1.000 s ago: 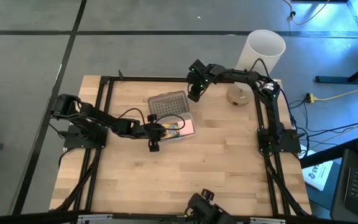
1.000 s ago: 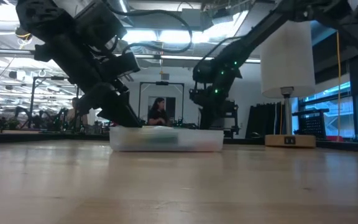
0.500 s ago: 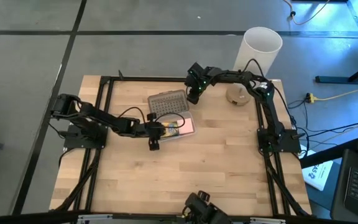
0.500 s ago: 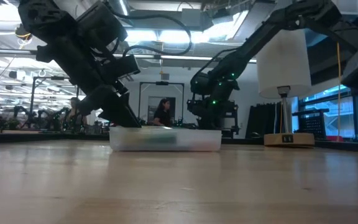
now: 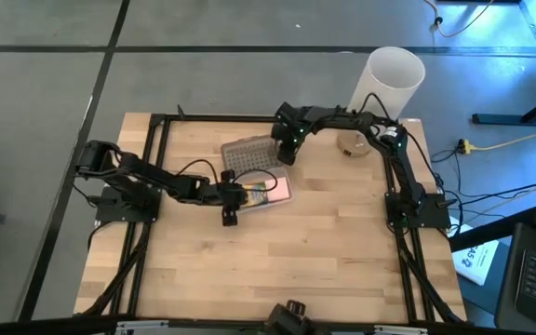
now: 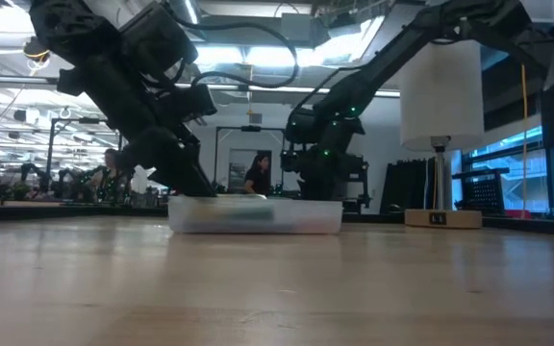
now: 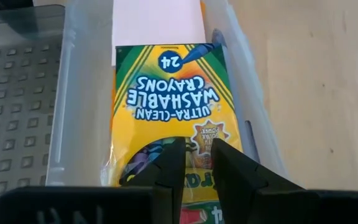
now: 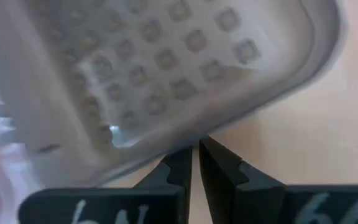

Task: Pack school essentials
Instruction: Close the black supply box

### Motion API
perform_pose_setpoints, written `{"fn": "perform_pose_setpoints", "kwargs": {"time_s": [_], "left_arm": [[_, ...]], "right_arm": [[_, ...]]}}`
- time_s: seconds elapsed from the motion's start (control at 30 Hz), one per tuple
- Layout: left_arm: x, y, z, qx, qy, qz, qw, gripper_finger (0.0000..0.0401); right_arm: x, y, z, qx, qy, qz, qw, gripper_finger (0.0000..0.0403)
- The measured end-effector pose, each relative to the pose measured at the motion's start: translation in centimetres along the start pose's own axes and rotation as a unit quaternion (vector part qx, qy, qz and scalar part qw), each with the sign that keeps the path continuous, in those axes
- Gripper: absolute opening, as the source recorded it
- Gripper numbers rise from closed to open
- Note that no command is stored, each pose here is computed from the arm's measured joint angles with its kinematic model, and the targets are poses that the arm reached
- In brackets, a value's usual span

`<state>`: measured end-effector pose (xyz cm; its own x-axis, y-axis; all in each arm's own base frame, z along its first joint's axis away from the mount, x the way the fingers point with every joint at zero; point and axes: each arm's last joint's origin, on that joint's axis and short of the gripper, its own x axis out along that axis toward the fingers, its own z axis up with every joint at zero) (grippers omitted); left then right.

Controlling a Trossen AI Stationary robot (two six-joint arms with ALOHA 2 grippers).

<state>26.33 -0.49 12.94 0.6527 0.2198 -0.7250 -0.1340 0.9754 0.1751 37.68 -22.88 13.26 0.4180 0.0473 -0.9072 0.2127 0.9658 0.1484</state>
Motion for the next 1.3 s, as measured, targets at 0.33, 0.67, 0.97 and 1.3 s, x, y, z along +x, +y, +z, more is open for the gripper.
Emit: {"fn": "perform_pose_setpoints", "kwargs": {"time_s": [0.33, 0.67, 0.97, 1.3], "left_arm": [[-0.1, -0.4, -0.3, 0.008, 0.014, -0.031, 0.999, 0.0071], [-0.1, -0.5, -0.4, 0.012, 0.022, -0.037, 0.999, 0.0071], [-0.2, -0.6, -0.6, 0.018, 0.029, -0.047, 0.998, 0.0071], [-0.3, -0.7, -0.6, 0.028, 0.036, -0.066, 0.997, 0.0071]], "right_arm": [[0.5, 1.7, 0.4, -0.023, 0.006, -0.003, 1.0, 0.0033], [-1.1, 2.8, 1.2, -0.077, -0.012, -0.023, 0.997, 0.0033], [-1.2, 3.0, 1.4, -0.132, -0.028, 0.004, 0.991, 0.0033], [-1.2, 3.3, 1.6, -0.212, -0.058, 0.052, 0.974, 0.0026]]}}
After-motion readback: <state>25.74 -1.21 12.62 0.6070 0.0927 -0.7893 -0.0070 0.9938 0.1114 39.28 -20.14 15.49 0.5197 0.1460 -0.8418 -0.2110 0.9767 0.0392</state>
